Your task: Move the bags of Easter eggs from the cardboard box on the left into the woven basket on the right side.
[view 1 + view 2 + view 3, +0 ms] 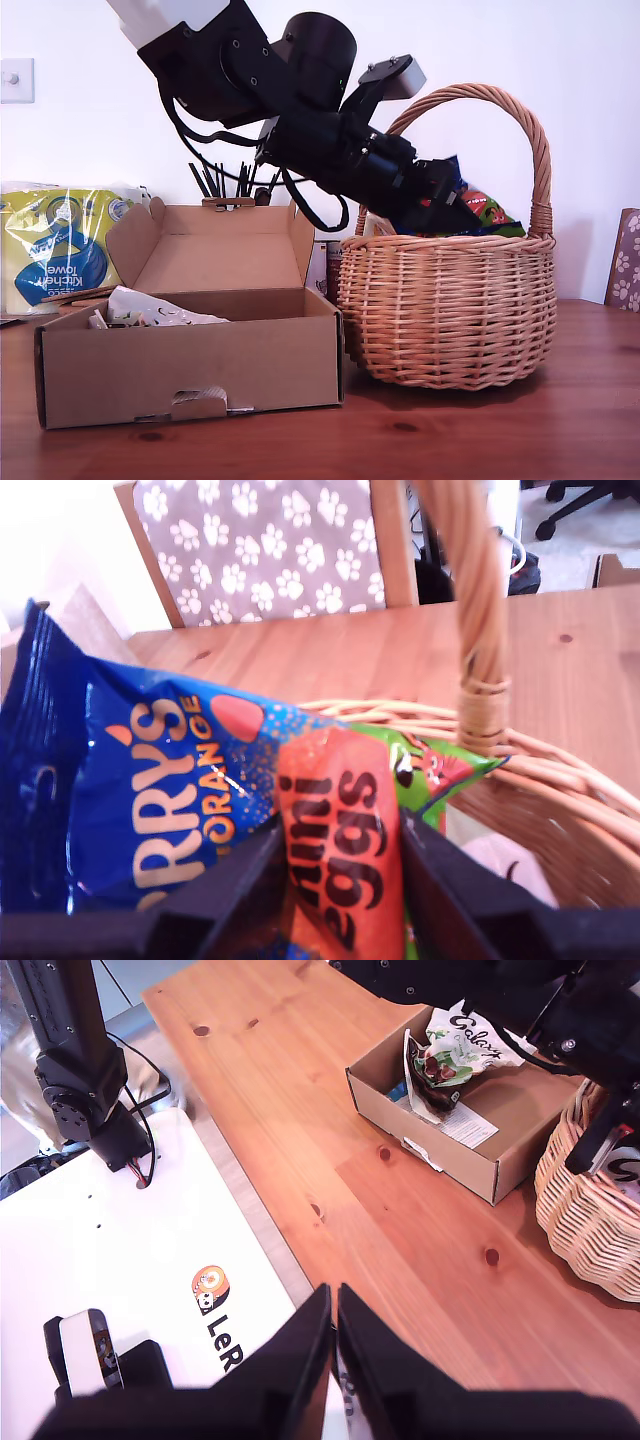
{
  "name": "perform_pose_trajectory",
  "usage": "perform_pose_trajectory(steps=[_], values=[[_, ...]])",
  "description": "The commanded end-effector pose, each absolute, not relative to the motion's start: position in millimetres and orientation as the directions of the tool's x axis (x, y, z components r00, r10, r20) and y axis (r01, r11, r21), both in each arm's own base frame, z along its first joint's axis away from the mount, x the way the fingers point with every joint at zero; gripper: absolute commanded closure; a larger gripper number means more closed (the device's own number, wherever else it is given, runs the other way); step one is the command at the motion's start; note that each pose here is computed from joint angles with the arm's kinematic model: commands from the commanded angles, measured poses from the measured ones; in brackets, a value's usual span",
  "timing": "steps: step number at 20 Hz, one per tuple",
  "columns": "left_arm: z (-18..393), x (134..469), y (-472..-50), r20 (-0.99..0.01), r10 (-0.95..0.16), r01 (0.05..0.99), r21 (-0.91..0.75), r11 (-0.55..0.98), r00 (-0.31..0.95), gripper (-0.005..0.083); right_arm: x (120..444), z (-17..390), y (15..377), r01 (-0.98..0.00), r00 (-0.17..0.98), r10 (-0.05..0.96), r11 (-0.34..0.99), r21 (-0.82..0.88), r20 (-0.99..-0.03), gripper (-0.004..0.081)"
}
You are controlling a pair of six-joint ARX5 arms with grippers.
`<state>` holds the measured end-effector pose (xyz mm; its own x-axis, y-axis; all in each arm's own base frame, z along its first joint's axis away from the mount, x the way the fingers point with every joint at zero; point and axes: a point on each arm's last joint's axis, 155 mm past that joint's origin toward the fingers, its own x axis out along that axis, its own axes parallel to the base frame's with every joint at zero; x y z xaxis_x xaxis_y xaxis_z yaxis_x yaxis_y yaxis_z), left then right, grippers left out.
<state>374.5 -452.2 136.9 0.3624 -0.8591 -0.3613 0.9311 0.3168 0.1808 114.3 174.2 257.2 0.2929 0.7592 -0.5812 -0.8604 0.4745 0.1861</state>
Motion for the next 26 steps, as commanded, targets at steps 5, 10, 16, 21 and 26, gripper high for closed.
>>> perform_pose_trajectory(steps=[5,10,16,21,26], values=[[71,356,-444,-0.535,-0.797,0.951,0.044,0.305,0.280,0.0558,114,262,175,-0.874,0.298,0.765,0.459,0.160,-0.571,0.0782],[75,356,-448,-0.530,-0.797,0.950,0.053,0.308,0.288,0.0506,113,261,174,-0.873,0.295,0.763,0.460,0.162,-0.575,0.0782],[115,363,-461,-0.481,-0.822,0.946,0.053,0.319,0.304,0.0308,111,258,173,-0.871,0.287,0.758,0.461,0.171,-0.585,0.0782],[142,353,-452,-0.544,-0.794,0.949,0.017,0.314,0.273,0.0412,112,259,174,-0.873,0.291,0.761,0.460,0.166,-0.580,0.0782],[162,326,-420,-0.634,-0.739,0.946,-0.037,0.322,0.227,0.0787,116,265,176,-0.877,0.308,0.770,0.457,0.146,-0.558,0.0782]])
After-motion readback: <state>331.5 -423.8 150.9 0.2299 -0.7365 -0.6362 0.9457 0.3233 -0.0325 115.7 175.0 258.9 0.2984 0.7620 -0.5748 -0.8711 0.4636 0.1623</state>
